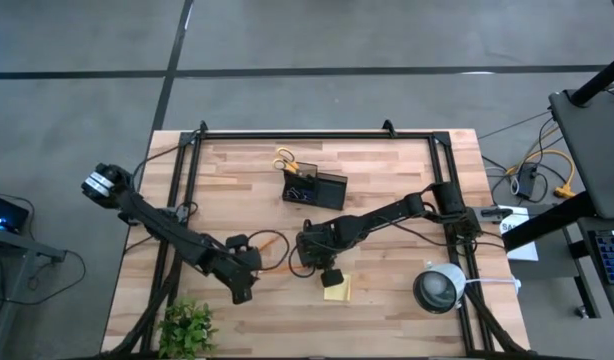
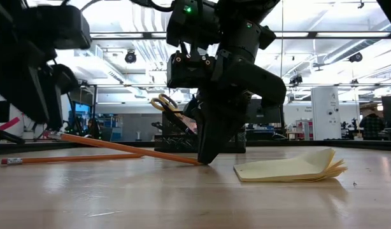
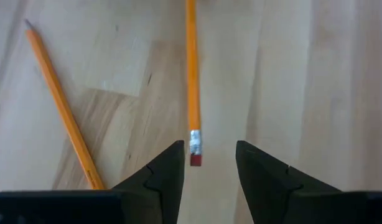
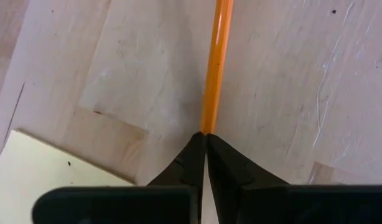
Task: Pick and place office supplies into organizer
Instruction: Put the bottom orange pencil into the black organizer bin
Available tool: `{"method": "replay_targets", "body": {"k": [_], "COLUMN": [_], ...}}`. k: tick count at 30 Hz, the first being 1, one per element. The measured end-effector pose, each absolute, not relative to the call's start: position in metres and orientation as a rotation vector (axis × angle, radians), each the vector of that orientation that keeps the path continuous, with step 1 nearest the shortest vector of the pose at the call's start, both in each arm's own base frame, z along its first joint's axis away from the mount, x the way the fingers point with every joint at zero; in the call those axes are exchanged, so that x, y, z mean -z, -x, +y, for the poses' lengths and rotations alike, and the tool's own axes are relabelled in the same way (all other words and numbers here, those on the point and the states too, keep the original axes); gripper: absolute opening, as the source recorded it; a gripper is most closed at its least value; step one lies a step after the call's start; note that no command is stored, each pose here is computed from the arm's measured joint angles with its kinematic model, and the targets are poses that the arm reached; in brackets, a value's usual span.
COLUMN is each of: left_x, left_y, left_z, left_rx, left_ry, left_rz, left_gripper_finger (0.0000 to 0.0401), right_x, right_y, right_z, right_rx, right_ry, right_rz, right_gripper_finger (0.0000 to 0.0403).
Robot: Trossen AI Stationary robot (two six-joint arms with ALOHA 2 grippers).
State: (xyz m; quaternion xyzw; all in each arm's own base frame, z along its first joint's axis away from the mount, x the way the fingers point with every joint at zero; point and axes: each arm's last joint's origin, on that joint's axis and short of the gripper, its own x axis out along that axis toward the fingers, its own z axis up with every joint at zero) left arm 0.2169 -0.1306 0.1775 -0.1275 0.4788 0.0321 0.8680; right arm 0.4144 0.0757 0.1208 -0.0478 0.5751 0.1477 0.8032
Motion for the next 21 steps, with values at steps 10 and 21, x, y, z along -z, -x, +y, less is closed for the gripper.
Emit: {"method": "replay_targets", "body": {"k": [10, 21], "left_x": [-0.163, -0.162], "left_y": [-0.221, -0.223], "left_z": [-0.131, -0.129], "left_rx": [-0.1, -0.092], "left_ry": [0.242, 0.223], "left_rz": [1.049, 1.04], "left_gripper_finger": [0.013, 0.0061], "right_x": [-0.121, -0.121], "right_y": [-0.414, -0.414], "right_z": [0.076, 0.076], "right_rx": [-0.316, -0.317], "right_ry": [0.101, 0.103], "right_rz": [1.233, 1.234], "right_gripper_finger": [0.0009, 0.0009]}}
